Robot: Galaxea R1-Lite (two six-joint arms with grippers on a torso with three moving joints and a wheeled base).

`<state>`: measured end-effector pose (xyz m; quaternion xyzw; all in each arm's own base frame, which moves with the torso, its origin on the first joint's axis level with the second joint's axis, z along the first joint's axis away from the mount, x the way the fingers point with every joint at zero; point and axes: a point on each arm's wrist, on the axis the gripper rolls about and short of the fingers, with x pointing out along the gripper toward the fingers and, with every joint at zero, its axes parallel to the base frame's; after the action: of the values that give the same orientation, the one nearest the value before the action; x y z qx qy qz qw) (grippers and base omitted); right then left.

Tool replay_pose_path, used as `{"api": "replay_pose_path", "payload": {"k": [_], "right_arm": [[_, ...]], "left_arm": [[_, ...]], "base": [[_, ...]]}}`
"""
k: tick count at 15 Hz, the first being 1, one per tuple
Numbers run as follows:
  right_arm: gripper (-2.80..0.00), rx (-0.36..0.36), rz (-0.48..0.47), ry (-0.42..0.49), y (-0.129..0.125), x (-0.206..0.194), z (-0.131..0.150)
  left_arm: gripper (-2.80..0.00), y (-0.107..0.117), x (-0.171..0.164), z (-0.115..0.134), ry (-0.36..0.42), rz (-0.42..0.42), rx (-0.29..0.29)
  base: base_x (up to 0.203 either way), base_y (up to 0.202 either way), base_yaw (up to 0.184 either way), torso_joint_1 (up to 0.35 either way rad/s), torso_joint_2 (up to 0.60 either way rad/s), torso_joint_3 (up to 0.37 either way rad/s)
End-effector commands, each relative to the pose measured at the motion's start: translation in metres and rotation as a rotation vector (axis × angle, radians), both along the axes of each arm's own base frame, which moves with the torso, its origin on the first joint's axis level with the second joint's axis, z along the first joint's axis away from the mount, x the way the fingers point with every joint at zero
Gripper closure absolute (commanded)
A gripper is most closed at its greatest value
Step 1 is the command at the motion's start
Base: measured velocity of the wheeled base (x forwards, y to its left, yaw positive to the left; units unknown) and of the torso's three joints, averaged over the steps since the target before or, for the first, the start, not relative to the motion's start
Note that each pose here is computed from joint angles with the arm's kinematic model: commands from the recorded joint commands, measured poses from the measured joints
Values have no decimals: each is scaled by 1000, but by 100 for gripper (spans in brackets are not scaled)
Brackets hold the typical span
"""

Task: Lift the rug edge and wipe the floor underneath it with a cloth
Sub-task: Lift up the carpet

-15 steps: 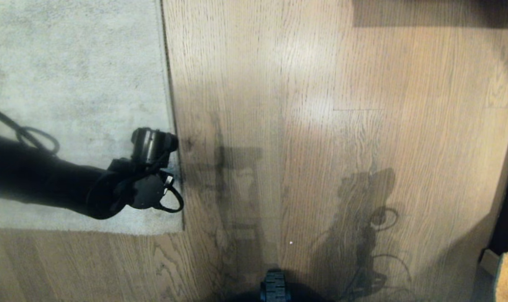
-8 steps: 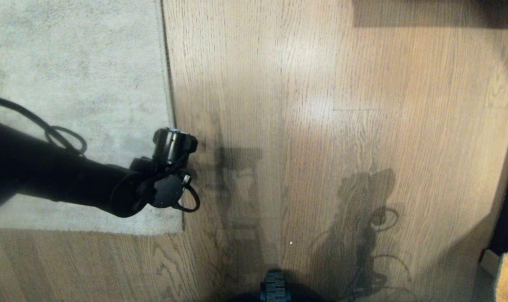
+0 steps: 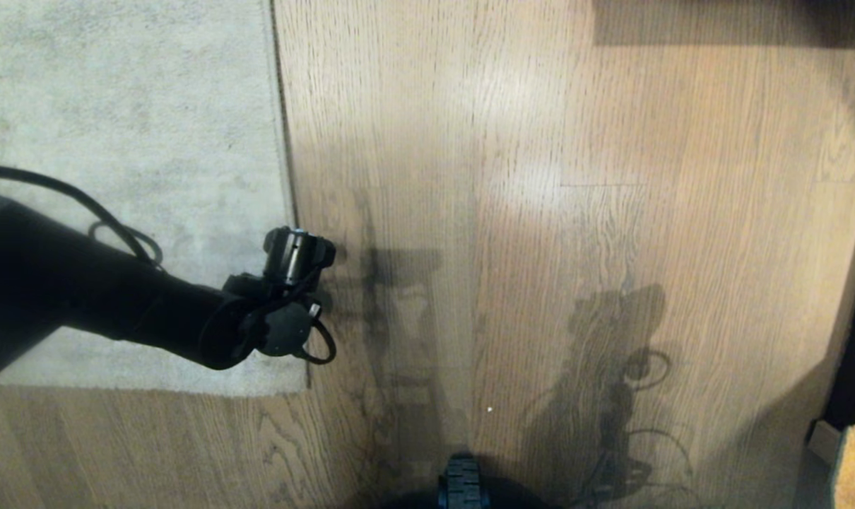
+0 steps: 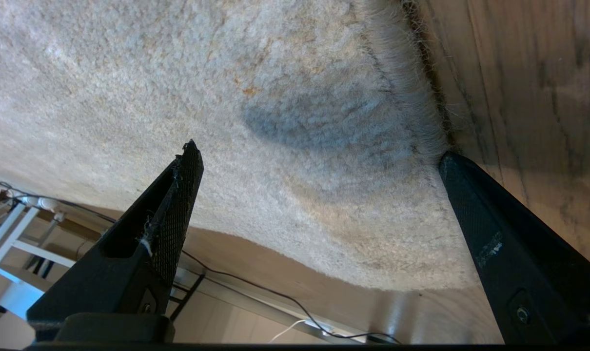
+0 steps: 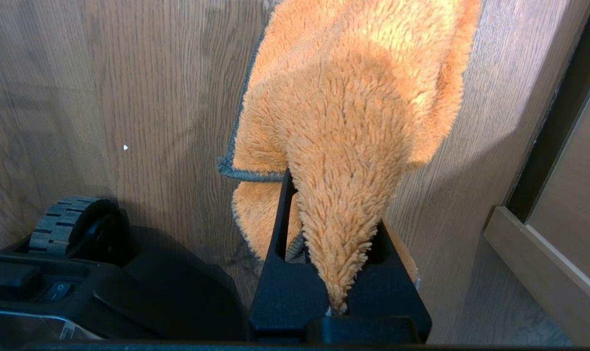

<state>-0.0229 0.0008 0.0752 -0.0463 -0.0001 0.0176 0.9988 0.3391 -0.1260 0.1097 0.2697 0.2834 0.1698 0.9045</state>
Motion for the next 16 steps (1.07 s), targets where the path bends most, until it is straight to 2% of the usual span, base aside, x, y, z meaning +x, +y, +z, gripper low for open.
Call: {"api": "replay_pose_path", "payload": {"k": [1, 11, 16], "right_arm": [[0, -1, 1, 3, 0, 0, 0], [0, -1, 0, 2, 0, 0, 0], [0, -1, 0, 2, 0, 0, 0]], "left_arm": [[-280, 9, 4, -3, 15, 23, 21], [-280, 43, -8, 18, 4, 87, 44], [-280, 62, -17, 40, -27, 115, 65]], "base": [[0, 0, 0, 0, 0, 0], [0, 0, 0, 0, 0, 0], [0, 0, 0, 0, 0, 0]]}}
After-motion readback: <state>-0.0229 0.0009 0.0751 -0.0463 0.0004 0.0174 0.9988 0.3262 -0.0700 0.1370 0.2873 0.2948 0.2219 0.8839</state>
